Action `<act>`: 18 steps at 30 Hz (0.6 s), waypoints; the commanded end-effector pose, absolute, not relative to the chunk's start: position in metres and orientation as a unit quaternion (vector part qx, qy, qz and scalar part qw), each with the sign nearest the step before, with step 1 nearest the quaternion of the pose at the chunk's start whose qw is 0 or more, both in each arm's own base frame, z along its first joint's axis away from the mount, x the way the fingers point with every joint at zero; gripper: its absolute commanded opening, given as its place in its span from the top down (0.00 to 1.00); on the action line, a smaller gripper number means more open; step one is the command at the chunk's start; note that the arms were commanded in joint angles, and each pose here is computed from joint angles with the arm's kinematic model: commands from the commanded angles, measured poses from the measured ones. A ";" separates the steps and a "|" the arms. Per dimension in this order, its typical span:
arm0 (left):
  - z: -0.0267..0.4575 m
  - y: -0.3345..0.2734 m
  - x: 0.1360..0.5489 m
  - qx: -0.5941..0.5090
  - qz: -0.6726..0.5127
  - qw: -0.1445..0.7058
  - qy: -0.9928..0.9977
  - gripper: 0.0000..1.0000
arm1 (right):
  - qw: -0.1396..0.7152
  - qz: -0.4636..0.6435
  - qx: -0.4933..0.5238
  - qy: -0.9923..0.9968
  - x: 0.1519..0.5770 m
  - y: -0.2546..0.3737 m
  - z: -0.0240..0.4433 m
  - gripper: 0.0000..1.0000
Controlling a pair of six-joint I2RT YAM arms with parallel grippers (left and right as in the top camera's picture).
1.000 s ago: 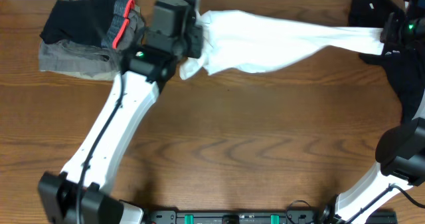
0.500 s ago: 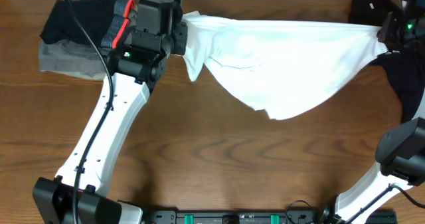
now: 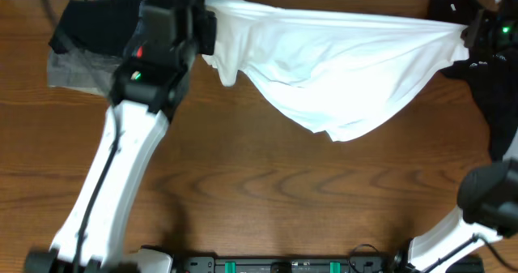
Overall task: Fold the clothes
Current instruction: 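Pull the shirt leftward with the left gripper, lifting it taut against right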
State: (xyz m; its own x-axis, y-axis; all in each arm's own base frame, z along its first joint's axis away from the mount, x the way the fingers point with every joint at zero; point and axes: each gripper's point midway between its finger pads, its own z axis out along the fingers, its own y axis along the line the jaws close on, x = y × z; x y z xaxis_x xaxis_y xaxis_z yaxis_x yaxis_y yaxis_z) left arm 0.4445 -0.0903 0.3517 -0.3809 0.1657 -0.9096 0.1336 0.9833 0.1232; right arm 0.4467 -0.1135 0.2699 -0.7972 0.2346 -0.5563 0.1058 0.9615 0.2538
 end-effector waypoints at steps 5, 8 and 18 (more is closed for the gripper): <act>0.484 -0.039 0.365 0.040 0.059 0.678 0.732 0.94 | 0.415 0.036 0.080 0.905 0.386 -0.107 0.378 0.99; 0.514 -0.031 0.327 0.035 0.057 0.709 0.702 0.94 | 0.443 0.022 0.076 0.893 0.360 -0.098 0.407 0.99; 0.567 -0.006 0.219 0.017 0.051 0.776 0.628 0.94 | 0.494 -0.012 0.073 0.867 0.287 -0.075 0.455 0.99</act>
